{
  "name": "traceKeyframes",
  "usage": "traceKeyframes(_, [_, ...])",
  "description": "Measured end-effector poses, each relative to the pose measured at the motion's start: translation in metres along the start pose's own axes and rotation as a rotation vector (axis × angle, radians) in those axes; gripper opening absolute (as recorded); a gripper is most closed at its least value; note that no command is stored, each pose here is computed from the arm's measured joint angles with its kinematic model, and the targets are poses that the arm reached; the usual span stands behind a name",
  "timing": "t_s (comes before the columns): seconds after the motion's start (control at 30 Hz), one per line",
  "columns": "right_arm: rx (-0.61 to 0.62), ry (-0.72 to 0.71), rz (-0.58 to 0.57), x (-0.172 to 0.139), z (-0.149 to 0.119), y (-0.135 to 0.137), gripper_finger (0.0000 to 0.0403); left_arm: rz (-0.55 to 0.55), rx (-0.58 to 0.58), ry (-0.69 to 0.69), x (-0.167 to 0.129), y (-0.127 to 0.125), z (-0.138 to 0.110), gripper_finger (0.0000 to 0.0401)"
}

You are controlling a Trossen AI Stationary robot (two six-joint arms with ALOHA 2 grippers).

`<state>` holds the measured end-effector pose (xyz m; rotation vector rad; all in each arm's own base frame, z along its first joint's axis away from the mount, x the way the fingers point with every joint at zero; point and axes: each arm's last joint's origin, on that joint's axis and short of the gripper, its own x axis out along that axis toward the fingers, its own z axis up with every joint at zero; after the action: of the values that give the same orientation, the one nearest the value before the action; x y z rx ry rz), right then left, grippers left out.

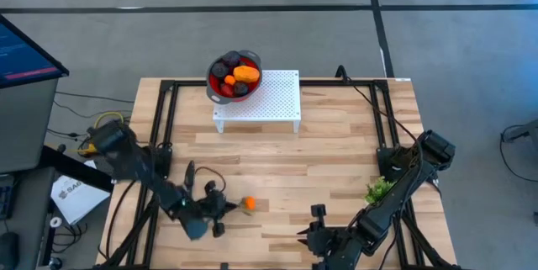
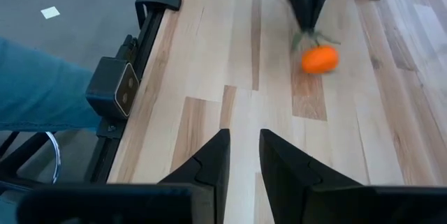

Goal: Pick & Place Fruit
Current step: Put the orange into the red strainer bowl on the shelf

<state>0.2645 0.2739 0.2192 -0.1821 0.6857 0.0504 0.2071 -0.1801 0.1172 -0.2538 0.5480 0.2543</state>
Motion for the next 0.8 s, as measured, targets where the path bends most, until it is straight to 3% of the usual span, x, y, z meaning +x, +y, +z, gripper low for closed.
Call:
traceKeyframes(0.2, [-0.001, 0.001, -0.005, 0.001, 0.001, -0.002, 0.0072, -0.09, -0.11, -0.129, -0.027, 0.024, 0.089, 0.0003])
traceKeyframes(0.33, [-0.002, 0.0, -0.005, 0.001, 0.001, -0.002, 0.0072, -0.036, -0.128, -0.215, -0.051, 0.046, 0.145, 0.0002])
traceKeyframes(0.57, [-0.005, 0.0, -0.005, 0.001, 0.001, -0.002, 0.0072, 0.191, -0.06, -0.186, -0.089, 0.084, 0.225, 0.0001])
traceKeyframes(0.8, [-0.005, 0.001, -0.005, 0.001, 0.001, -0.002, 0.0072, 0.463, -0.039, -0.024, -0.105, 0.136, 0.261, 0.0003])
